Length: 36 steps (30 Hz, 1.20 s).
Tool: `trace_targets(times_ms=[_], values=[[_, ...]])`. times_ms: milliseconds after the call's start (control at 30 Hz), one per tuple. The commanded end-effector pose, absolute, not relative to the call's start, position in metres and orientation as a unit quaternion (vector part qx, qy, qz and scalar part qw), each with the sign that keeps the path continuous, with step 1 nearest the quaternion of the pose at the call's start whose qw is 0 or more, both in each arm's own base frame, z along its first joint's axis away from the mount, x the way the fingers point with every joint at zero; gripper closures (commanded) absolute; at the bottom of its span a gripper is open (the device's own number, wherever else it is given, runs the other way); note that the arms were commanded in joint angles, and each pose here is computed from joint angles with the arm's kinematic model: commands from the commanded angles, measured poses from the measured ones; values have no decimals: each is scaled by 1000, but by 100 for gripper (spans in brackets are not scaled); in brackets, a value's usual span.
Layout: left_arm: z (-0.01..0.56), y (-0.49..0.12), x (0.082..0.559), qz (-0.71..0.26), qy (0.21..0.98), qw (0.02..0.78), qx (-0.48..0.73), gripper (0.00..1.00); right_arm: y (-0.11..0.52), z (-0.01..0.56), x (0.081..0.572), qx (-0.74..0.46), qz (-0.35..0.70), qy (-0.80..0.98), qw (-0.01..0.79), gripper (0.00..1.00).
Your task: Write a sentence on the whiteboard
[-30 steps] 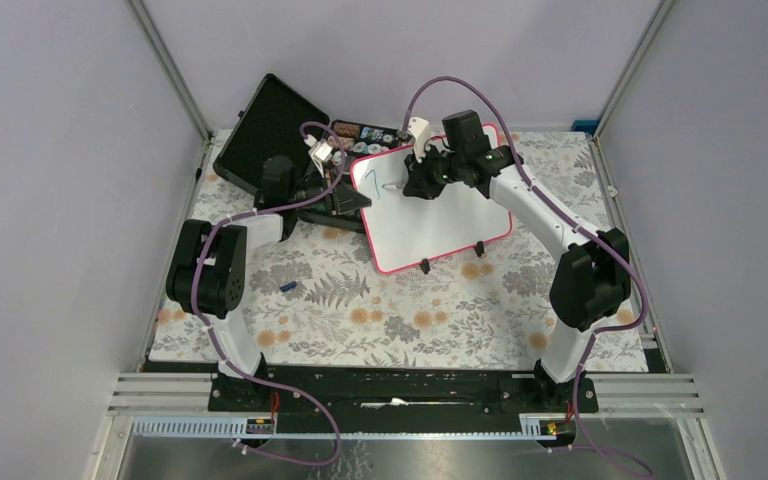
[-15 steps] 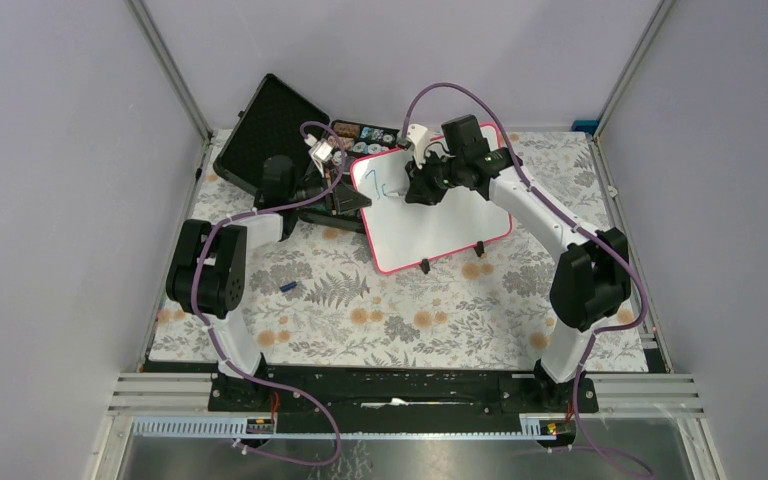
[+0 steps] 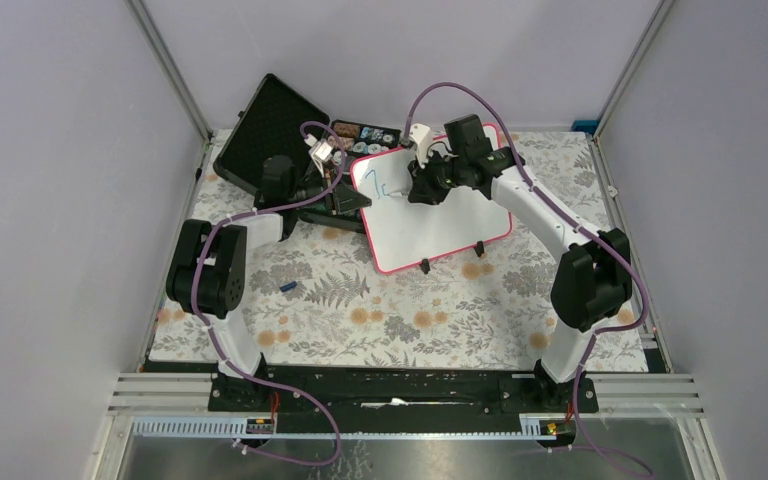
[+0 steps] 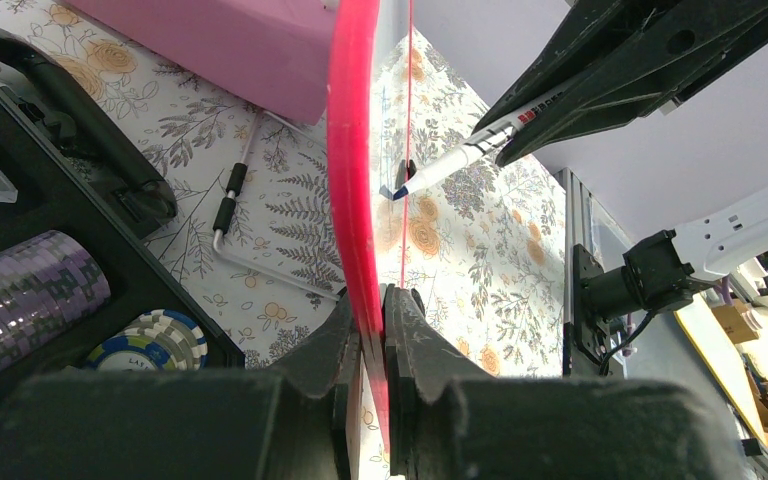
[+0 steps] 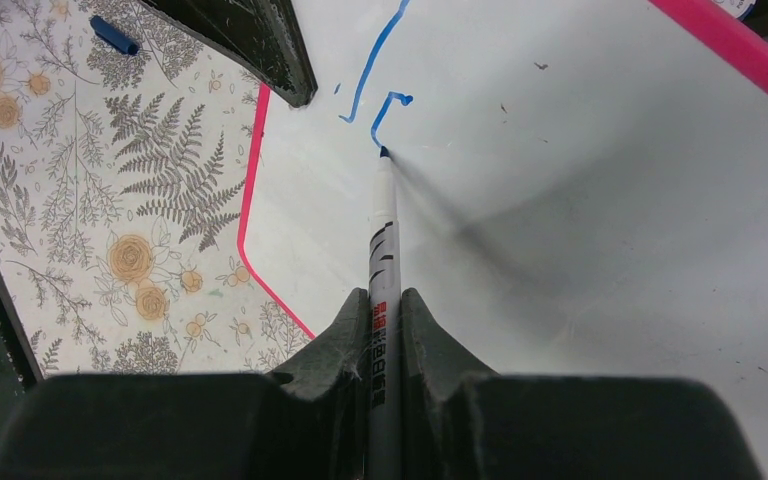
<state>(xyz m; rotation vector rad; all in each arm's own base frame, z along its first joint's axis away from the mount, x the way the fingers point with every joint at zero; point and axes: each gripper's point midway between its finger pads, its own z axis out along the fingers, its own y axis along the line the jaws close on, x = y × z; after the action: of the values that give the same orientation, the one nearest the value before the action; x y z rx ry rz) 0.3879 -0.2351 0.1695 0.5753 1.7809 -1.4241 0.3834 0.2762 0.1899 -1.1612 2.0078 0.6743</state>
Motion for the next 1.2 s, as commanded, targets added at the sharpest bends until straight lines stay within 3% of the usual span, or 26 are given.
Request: trace_targets(times_ms=[0, 1167], values=[[170, -242, 382, -550, 679, 401, 275, 100, 263, 213, 400, -441, 225, 775, 393, 100], [169, -242, 383, -550, 680, 400, 275, 100, 290, 219, 393, -452, 261, 764, 379, 100]])
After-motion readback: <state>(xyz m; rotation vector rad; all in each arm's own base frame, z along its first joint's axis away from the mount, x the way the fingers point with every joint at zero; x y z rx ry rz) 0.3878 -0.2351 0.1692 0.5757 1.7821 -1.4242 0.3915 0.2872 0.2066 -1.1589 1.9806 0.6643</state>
